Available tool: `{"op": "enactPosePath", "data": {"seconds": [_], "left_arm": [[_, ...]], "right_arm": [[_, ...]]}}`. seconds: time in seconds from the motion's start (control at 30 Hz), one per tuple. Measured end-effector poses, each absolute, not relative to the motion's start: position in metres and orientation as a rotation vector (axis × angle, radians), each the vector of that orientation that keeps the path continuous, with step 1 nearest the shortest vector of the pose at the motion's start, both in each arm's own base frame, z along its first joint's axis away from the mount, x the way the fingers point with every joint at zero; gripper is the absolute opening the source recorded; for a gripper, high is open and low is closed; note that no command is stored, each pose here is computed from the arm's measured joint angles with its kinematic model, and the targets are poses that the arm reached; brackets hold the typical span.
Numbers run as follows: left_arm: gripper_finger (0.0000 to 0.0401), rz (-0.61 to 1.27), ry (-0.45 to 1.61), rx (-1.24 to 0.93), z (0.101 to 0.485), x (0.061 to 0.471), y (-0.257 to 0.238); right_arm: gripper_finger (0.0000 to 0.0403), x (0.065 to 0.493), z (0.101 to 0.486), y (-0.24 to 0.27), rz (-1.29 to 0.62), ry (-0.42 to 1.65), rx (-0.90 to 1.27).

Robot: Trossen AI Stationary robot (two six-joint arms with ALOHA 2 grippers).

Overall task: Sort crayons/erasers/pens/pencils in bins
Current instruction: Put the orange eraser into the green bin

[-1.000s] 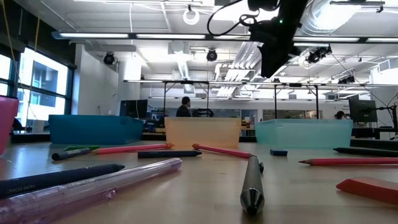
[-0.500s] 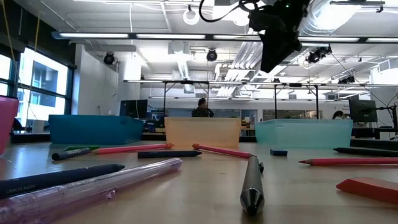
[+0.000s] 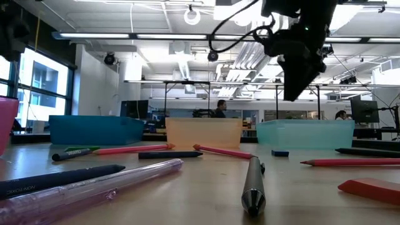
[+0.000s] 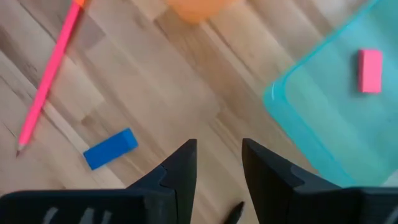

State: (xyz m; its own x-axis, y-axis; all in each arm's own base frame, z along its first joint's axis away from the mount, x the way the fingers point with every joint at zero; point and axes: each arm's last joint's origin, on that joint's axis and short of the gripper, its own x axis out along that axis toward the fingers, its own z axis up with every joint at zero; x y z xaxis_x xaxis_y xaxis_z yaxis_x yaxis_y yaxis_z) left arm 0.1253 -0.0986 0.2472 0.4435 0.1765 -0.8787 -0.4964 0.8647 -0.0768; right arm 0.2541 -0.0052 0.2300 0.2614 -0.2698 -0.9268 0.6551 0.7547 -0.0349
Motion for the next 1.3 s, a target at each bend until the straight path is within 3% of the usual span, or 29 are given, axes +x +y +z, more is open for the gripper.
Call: {"op": "enactPosePath", "data": {"seconds": [0.4,0.93,1.17,1.3], "left_arm": [[0.0117,0.583,0.957,-0.172,0.257,0.142,-0.047],[0.0117,0.678,1.059,-0.119,0.257,0.152,0.001],[0.0117,0.629,1.09,-0.23,0.256,0.154,0.004],[0.0117,0.645,1.081,-0.267,0.256,0.154,0.004]], "right_arm": [[0.0203,0.254,0.216,0.025,-0.581,1.129,0.632],[0.0203,0.272,0.237,0.099,-0.309,0.795,0.793],[0.0203,0.274,0.27,0.12,-0.262,0.712,0.705],[0.0203,0.274,0.279,0.127,-0.285,0.779,0.646]]}}
